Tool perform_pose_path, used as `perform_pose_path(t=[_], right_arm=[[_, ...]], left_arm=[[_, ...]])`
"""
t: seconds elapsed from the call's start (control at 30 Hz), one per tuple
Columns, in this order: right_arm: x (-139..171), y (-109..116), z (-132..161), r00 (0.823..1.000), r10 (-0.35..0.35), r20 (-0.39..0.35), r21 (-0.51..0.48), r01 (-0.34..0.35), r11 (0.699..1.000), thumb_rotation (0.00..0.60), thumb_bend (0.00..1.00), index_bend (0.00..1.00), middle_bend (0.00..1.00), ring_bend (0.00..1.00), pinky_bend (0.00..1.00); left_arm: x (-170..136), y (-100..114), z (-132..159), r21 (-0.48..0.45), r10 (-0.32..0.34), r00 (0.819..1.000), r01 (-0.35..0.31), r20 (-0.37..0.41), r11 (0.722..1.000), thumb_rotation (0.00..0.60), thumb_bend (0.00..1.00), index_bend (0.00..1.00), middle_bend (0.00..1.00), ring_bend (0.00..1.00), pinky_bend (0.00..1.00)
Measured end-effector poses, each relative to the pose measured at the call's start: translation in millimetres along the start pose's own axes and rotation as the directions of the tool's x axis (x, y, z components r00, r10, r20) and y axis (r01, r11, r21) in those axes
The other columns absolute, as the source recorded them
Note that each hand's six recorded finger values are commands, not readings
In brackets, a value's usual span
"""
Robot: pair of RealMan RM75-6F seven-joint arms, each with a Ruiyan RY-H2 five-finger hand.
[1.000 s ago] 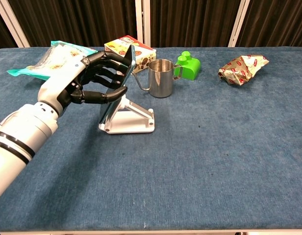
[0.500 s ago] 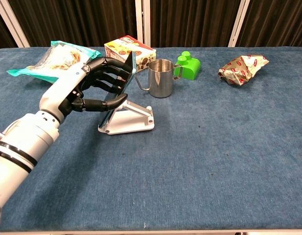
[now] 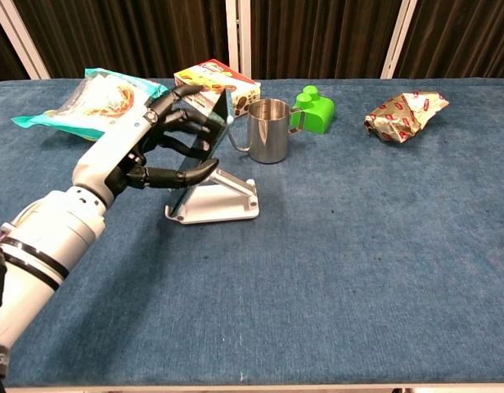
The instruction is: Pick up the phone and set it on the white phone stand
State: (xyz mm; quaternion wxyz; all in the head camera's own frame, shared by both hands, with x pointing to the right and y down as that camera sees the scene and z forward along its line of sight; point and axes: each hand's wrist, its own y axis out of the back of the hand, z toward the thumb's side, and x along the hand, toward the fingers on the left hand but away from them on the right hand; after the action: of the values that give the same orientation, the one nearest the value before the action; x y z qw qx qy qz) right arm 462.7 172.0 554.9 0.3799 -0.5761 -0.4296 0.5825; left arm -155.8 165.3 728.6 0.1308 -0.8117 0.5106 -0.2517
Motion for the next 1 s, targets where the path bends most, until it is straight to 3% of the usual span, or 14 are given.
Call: perform_pose_path(t=[0.37, 0.63, 0.83, 1.0], right_arm=[[1, 0, -2, 1.0, -0.003, 0.004, -0.004, 0.003, 1.0, 0.6, 0.18, 0.0, 0.0, 0.0, 0.0], [1, 0, -3, 1.0, -0.004, 0.002, -0.01, 0.004, 1.0, 0.6, 0.18, 0.0, 0.0, 0.0, 0.0], [2, 1, -6, 1.0, -0.008, 0.009, -0.012, 0.008, 1.0, 0.6, 0.18, 0.0, 0.0, 0.0, 0.0], [2, 4, -10, 1.0, -0.011, 0.017, -0.014, 0.011, 1.0, 0.6, 0.18, 0.0, 0.0, 0.0, 0.0]], left_arm=[[-2, -2, 0, 0.055, -0.022, 1.0, 0.021, 0.015, 0.998, 0.6, 0.23, 0.0, 0.0, 0.0, 0.15], [-6, 2, 2, 0.143, -0.088, 0.996, 0.083, 0.03, 0.986, 0.6, 0.18, 0.0, 0.0, 0.0, 0.02], [-14, 26, 6, 0.21, -0.137, 0.99, 0.127, 0.031, 0.969, 0.6, 0.15, 0.0, 0.0, 0.0, 0.01], [-23, 71, 4, 0.33, -0.165, 0.986, 0.156, -0.002, 0.931, 0.6, 0.14, 0.0, 0.0, 0.0, 0.01]])
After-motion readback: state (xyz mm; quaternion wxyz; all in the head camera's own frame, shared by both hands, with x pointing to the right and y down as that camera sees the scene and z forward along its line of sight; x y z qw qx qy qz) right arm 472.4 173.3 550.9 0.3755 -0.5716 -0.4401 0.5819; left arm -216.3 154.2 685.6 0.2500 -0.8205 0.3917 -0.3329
